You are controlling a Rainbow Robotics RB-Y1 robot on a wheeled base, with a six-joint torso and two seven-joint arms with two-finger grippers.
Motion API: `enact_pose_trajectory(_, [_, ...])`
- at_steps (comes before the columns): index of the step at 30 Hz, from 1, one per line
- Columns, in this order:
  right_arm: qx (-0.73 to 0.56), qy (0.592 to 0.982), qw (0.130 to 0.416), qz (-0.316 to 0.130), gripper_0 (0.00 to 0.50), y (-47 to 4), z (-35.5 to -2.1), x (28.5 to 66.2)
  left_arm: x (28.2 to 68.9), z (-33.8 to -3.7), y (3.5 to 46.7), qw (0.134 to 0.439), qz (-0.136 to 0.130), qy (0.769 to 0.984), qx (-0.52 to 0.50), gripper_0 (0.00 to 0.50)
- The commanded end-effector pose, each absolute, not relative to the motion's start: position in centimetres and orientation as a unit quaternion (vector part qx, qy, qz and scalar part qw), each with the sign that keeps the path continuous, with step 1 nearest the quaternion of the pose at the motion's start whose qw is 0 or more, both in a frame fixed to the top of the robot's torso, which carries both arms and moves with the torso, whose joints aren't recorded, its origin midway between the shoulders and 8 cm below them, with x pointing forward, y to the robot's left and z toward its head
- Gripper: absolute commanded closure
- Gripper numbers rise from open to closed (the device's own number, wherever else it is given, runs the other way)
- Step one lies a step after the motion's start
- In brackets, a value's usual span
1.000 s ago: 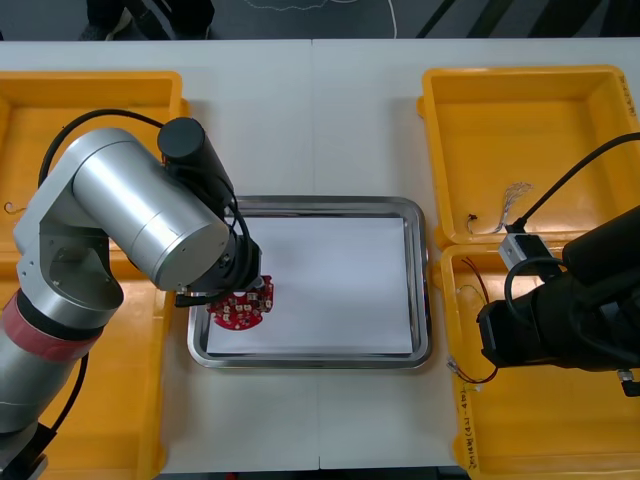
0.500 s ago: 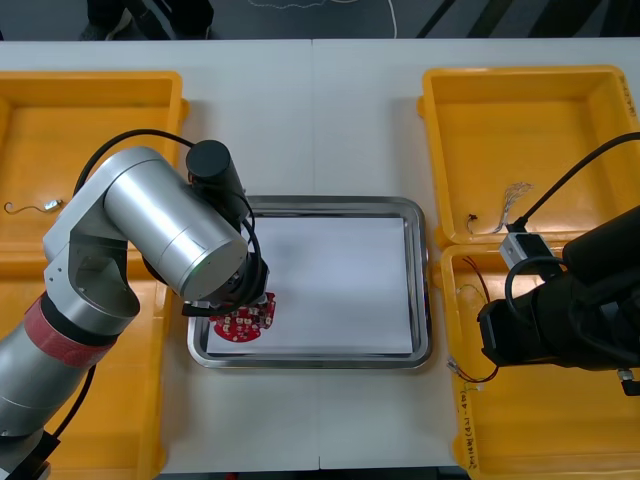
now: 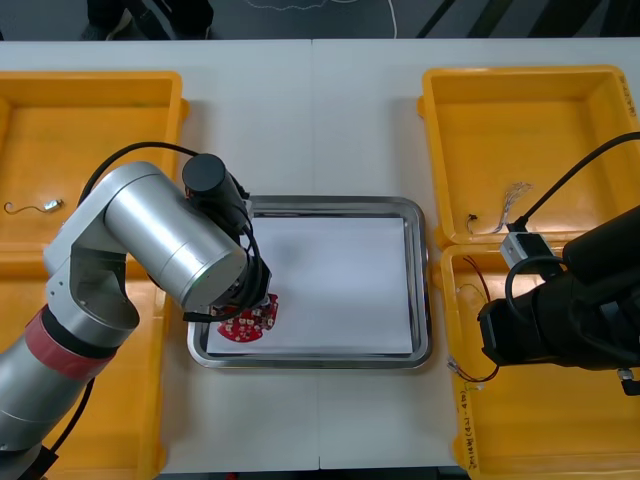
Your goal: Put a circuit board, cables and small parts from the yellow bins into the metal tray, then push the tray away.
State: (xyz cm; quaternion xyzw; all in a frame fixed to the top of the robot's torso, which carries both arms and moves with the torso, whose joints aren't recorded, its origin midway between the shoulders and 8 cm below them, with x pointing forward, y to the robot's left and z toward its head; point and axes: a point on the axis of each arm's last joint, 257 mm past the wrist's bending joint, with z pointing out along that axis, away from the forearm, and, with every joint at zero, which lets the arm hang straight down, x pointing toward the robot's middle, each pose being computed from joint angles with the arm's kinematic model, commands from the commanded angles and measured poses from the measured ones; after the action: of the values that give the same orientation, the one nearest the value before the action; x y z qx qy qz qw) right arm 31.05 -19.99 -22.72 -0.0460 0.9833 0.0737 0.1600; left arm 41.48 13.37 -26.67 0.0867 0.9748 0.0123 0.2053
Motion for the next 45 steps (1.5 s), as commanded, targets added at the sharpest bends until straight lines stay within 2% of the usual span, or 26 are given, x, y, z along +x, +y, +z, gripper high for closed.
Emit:
enact_pose_trajectory(1, [-0.072, 0.982, 0.17, 0.05, 0.5, -20.9, -22.2, 31.4, 40.8, -27.4, 11.8, 0.208, 0.006, 0.969, 0.134, 0.486])
enact_pose_trajectory(13, [-0.074, 0.981, 0.17, 0.05, 0.5, -20.9, -22.2, 31.4, 40.6, -28.5, 11.6, 0.214, 0.007, 0.967, 0.136, 0.484])
enact_pose_trajectory(16, [-0.074, 0.981, 0.17, 0.05, 0.5, -20.9, -22.2, 31.4, 40.5, -28.5, 11.4, 0.214, 0.005, 0.967, 0.139, 0.456])
enact_pose_trajectory(17, [-0.074, 0.981, 0.17, 0.049, 0.5, -20.9, -22.2, 31.4, 40.5, -28.5, 11.4, 0.214, 0.005, 0.967, 0.139, 0.431])
enact_pose_trajectory(18, [-0.075, 0.981, 0.17, 0.049, 0.5, -20.9, -22.2, 31.3, 40.5, -28.5, 11.4, 0.214, 0.006, 0.967, 0.14, 0.375])
enact_pose_trajectory(19, [-0.075, 0.981, 0.17, 0.05, 0.5, -20.8, -22.2, 31.4, 40.5, -28.5, 11.4, 0.214, 0.006, 0.967, 0.14, 0.301])
enact_pose_trajectory(20, [-0.075, 0.981, 0.17, 0.05, 0.5, -20.8, -22.2, 31.4, 40.5, -28.5, 11.4, 0.214, 0.006, 0.967, 0.14, 0.258])
enact_pose_trajectory(21, [-0.074, 0.981, 0.17, 0.05, 0.5, -20.9, -22.2, 31.4, 40.5, -28.5, 11.4, 0.214, 0.006, 0.967, 0.14, 0.178])
enact_pose_trajectory(22, [-0.074, 0.981, 0.171, 0.049, 0.5, -20.9, -22.2, 31.4, 40.6, -28.4, 11.3, 0.215, 0.006, 0.967, 0.14, 0.139])
enact_pose_trajectory(23, [-0.074, 0.981, 0.17, 0.05, 0.5, -20.9, -22.2, 31.4, 40.6, -28.4, 11.3, 0.215, 0.006, 0.967, 0.14, 0.049])
enact_pose_trajectory(24, [-0.075, 0.981, 0.17, 0.049, 0.5, -20.9, -22.2, 31.3, 40.5, -28.5, 11.4, 0.214, 0.006, 0.967, 0.14, 0.0])
enact_pose_trajectory(35, [-0.074, 0.981, 0.171, 0.049, 0.5, -20.9, -22.2, 31.4, 40.7, -27.2, 10.9, 0.22, 0.008, 0.964, 0.153, 0.0])
enact_pose_trajectory(41, [-0.078, 0.981, 0.169, 0.051, 0.5, -20.7, -22.2, 31.3, 41.2, -24.4, 10.8, 0.23, 0.013, 0.961, 0.156, 0.0])
enact_pose_trajectory(45, [-0.078, 0.981, 0.169, 0.051, 0.5, -20.8, -22.2, 31.3, 41.1, -21.4, 11.2, 0.245, 0.002, 0.958, 0.149, 0.0])
